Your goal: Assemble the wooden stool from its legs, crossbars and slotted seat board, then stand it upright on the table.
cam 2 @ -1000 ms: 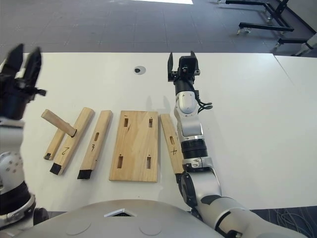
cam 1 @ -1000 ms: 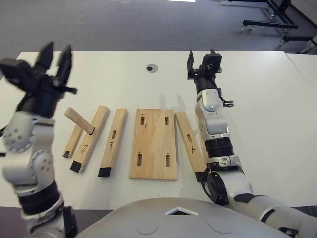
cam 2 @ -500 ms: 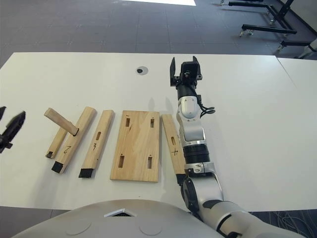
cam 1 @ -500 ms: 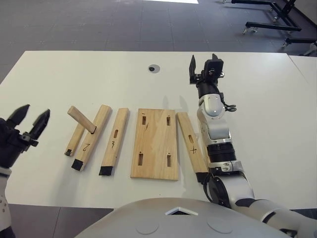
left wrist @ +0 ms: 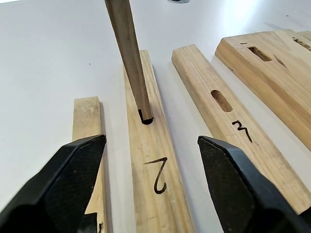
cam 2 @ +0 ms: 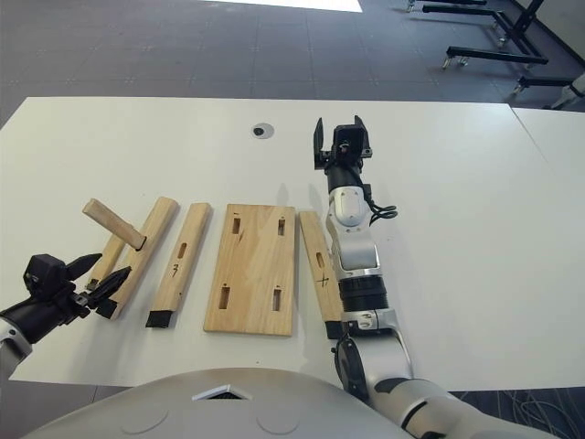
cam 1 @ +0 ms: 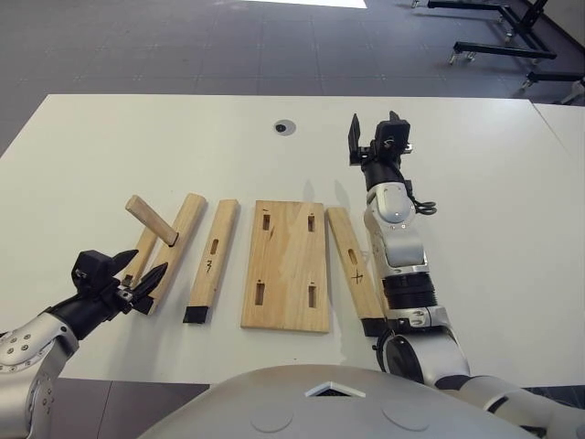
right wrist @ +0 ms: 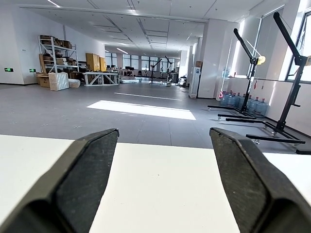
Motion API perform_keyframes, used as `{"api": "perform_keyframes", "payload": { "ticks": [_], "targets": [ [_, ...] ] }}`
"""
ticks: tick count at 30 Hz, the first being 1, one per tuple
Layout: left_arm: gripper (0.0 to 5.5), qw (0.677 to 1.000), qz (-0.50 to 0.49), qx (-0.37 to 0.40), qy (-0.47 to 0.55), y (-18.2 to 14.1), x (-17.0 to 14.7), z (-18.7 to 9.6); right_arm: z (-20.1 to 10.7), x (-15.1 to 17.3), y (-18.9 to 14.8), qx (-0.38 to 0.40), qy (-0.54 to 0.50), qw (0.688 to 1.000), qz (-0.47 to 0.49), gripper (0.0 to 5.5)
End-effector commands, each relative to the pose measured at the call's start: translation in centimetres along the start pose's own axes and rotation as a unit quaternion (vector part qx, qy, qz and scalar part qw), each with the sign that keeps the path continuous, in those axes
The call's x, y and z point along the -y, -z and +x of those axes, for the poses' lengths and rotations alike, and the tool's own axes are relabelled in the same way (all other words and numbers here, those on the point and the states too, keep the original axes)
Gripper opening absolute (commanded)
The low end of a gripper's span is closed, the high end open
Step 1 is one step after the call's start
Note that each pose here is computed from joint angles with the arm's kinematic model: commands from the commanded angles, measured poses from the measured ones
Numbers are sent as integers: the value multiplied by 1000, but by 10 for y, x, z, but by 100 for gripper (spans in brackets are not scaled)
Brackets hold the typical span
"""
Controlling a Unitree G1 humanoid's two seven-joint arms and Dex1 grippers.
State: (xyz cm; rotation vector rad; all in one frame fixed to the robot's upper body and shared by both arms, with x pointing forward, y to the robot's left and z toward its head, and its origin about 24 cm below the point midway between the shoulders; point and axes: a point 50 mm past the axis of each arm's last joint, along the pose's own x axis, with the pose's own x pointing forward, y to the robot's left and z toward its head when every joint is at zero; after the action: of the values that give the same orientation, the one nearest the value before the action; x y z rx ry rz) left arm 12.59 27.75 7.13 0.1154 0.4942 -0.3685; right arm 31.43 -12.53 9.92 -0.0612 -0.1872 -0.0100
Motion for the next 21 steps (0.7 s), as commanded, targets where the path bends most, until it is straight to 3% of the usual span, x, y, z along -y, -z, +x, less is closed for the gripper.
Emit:
{"api": "perform_keyframes", "payload": {
  "ticks": [1, 14, 21],
  "targets": [
    [347, 999, 1, -48, -9, 8, -1, 6, -1, 0, 2, -8, -1, 1000, -5, 345],
    [347, 985, -33, -169, 21, 36, 10, 22, 2, 0, 0, -6, 14, 1000, 1, 345],
    [245, 980, -43, -190, 36, 47, 18, 30, 2, -6, -3, 9, -1, 1000, 10, 345]
  ]
}}
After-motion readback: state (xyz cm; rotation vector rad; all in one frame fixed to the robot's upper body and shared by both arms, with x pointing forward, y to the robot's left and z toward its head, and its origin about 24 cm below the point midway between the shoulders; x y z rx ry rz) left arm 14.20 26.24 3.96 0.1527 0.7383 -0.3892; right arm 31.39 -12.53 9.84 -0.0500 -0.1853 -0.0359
